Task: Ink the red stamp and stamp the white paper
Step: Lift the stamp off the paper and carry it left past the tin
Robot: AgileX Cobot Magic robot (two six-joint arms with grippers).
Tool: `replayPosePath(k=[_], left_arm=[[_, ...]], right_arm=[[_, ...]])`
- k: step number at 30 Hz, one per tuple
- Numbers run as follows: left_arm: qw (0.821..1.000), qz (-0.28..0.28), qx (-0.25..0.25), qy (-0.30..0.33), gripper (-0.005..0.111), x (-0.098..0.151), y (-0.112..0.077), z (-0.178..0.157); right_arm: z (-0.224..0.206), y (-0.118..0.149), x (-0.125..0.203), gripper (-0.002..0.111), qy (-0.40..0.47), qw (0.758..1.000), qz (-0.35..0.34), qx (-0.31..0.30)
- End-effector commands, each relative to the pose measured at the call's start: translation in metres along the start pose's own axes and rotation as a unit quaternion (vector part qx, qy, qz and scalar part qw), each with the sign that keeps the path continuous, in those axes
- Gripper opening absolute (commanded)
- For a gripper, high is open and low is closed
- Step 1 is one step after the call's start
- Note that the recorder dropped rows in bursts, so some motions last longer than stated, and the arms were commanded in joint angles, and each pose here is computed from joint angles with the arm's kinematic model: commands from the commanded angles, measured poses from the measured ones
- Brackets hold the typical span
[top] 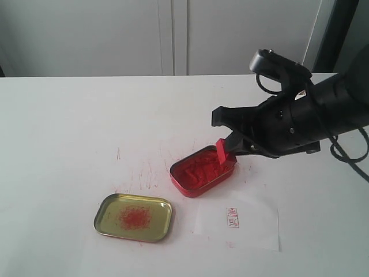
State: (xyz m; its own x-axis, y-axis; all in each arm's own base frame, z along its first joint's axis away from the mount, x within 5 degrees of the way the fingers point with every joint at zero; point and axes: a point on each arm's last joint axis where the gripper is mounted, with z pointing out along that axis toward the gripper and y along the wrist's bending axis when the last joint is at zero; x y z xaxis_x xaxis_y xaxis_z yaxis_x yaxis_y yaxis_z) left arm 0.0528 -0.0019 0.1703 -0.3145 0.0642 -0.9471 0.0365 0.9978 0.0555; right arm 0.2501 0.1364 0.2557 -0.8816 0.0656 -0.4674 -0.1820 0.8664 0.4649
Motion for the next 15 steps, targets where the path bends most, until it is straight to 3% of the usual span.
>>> replayPosePath(k=[1,6,15], left_arm=[[1.0,-0.004,0.002,0.0,0.0,0.0,0.0,0.0],[1.0,-0.004,0.002,0.0,0.0,0.0,0.0,0.0],[1.0,-0.004,0.002,0.0,0.0,0.0,0.0,0.0]], right_arm=[[0.019,-0.002,-0.004,0.0,0.014,0.999,0.028,-0.029],[0.055,0.005,-0.017,0.0,0.024,0.994,0.08,-0.073],[0.093,0.038,-0.033,0.0,0.028,0.992,0.074,-0.1]])
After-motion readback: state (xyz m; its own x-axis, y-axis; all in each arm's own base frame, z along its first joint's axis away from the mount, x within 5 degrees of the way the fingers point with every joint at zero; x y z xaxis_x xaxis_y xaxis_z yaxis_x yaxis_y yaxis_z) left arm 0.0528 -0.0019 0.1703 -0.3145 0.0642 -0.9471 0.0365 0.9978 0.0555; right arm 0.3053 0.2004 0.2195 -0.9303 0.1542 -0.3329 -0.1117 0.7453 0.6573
